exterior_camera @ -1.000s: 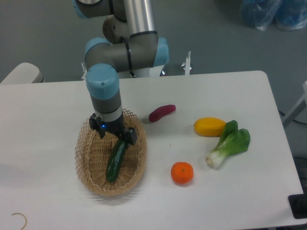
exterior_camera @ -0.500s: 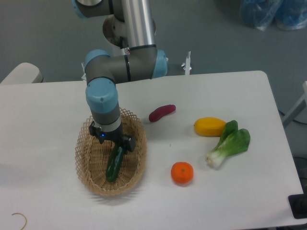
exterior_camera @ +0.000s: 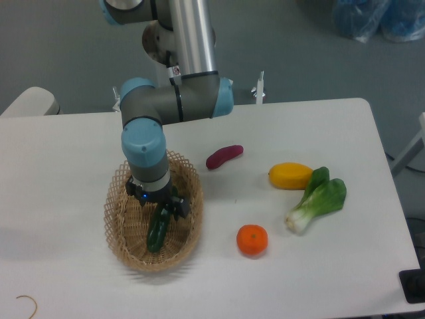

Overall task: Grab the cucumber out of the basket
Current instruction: 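Lower the gripper onto the cucumber and close it around it, then lift the cucumber out of the basket and carry it toward the bok choy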

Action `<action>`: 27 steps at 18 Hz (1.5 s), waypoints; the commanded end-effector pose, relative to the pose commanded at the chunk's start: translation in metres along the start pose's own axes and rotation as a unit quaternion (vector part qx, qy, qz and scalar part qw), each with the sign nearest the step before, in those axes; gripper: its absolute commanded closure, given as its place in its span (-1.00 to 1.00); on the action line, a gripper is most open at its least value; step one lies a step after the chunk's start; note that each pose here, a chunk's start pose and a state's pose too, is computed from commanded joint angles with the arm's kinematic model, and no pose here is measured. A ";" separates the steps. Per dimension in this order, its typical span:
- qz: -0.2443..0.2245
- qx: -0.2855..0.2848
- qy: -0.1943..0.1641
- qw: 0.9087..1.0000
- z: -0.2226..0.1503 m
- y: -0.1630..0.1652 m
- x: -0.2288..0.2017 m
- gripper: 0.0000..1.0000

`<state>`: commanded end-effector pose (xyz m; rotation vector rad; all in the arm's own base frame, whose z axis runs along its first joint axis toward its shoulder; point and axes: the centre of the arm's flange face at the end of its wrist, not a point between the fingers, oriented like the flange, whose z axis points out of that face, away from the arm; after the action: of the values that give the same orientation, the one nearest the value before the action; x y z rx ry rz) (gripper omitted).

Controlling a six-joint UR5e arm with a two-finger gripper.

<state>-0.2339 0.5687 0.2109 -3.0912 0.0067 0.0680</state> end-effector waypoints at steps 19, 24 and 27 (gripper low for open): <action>-0.004 0.001 -0.005 1.000 -0.007 0.005 -0.010 0.48; -0.005 0.011 -0.011 1.000 -0.021 0.006 -0.014 0.48; 0.000 0.021 -0.040 0.999 -0.056 0.008 -0.018 0.48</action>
<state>-0.2491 0.5581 0.2674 -3.0432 0.0040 0.1904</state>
